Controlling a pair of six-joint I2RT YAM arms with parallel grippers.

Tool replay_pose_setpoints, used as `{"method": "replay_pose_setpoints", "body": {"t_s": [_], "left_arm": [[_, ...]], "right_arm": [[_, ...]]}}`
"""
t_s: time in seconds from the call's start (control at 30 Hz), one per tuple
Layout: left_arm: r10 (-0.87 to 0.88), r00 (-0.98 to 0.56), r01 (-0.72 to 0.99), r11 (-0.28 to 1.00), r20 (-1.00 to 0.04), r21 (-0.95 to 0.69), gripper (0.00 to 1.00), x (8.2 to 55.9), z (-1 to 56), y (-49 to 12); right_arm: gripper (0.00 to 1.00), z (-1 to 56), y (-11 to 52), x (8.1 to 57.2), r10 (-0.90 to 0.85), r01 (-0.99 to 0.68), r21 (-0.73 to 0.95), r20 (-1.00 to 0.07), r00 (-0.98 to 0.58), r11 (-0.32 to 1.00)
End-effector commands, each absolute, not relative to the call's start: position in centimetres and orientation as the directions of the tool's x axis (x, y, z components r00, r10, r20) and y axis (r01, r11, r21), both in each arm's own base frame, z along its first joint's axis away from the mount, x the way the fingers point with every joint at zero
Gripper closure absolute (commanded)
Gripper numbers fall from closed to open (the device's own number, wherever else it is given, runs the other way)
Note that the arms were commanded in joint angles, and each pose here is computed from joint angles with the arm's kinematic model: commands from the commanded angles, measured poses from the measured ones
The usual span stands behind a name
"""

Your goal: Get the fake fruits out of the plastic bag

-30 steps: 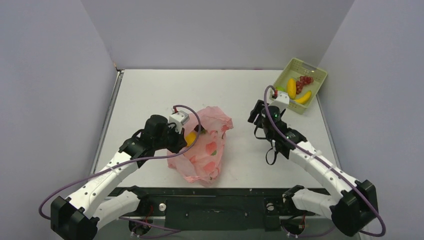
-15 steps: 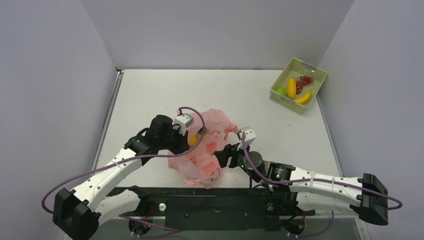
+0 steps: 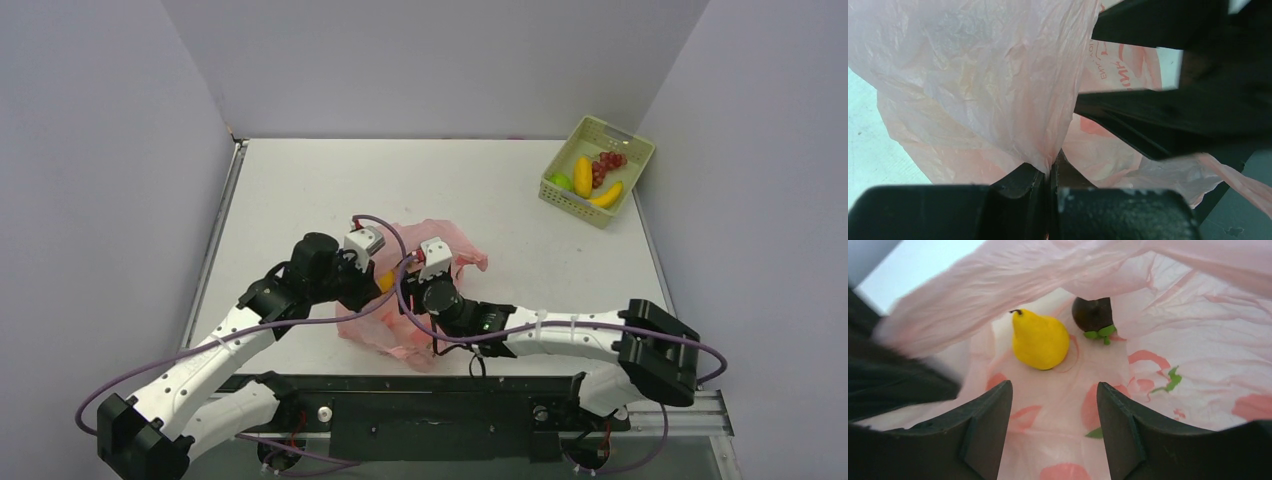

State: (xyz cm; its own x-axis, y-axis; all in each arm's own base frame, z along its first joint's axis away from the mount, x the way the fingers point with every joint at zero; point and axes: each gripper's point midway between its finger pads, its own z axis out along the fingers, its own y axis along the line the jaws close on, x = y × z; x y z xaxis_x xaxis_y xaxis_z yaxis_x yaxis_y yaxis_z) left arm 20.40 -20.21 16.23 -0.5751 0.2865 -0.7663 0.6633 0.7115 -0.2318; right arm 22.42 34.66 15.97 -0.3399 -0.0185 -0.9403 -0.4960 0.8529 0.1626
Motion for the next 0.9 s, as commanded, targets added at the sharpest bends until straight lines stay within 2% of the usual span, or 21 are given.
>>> {"method": "replay_pose_setpoints", "body": {"t_s": [0.0, 0.13, 0.4, 0.57, 0.6, 0.67, 0.87], "left_arm": [[0.246, -0.519, 0.684, 0.694, -0.818, -0.226, 1.0, 21.2, 18.6, -21.2], [0.249, -0.52, 0.682, 0.696, -0.817, -0.223, 1.0, 21.2, 18.5, -21.1], [0.25, -0.523, 0.691, 0.684, -0.815, -0.233, 1.0, 21.0, 18.4, -21.4], [0.255, -0.525, 0.694, 0.681, -0.812, -0.235, 1.0, 21.0, 18.3, -21.5], [0.254, -0.526, 0.695, 0.679, -0.812, -0.237, 1.0, 21.0, 18.3, -21.6], [0.255, -0.529, 0.698, 0.673, -0.809, -0.244, 1.0, 20.8, 18.2, -21.7], [0.265, -0.536, 0.706, 0.661, -0.801, -0.254, 1.0, 20.6, 17.9, -22.2]], "right_arm": [[0.43, 15.7, 36.9, 25.6, 0.018, -0.526, 0.19, -0.949, -0.314, 0.829], [0.43, 13.7, 38.8, 26.9, -0.013, -0.56, 0.165, -0.954, -0.3, 0.812], [0.29, 12.0, 42.0, 27.9, 0.019, -0.622, 0.156, -0.975, -0.221, 0.767], [0.26, 11.5, 43.5, 29.1, 0.026, -0.621, 0.141, -0.981, -0.191, 0.771], [0.18, 11.2, 43.9, 29.3, 0.023, -0.622, 0.135, -0.982, -0.185, 0.771], [0.15, 10.8, 44.3, 29.9, 0.024, -0.62, 0.128, -0.985, -0.173, 0.774], [0.15, 8.8, 46.3, 31.3, -0.012, -0.642, 0.092, -0.988, -0.156, 0.761]]}}
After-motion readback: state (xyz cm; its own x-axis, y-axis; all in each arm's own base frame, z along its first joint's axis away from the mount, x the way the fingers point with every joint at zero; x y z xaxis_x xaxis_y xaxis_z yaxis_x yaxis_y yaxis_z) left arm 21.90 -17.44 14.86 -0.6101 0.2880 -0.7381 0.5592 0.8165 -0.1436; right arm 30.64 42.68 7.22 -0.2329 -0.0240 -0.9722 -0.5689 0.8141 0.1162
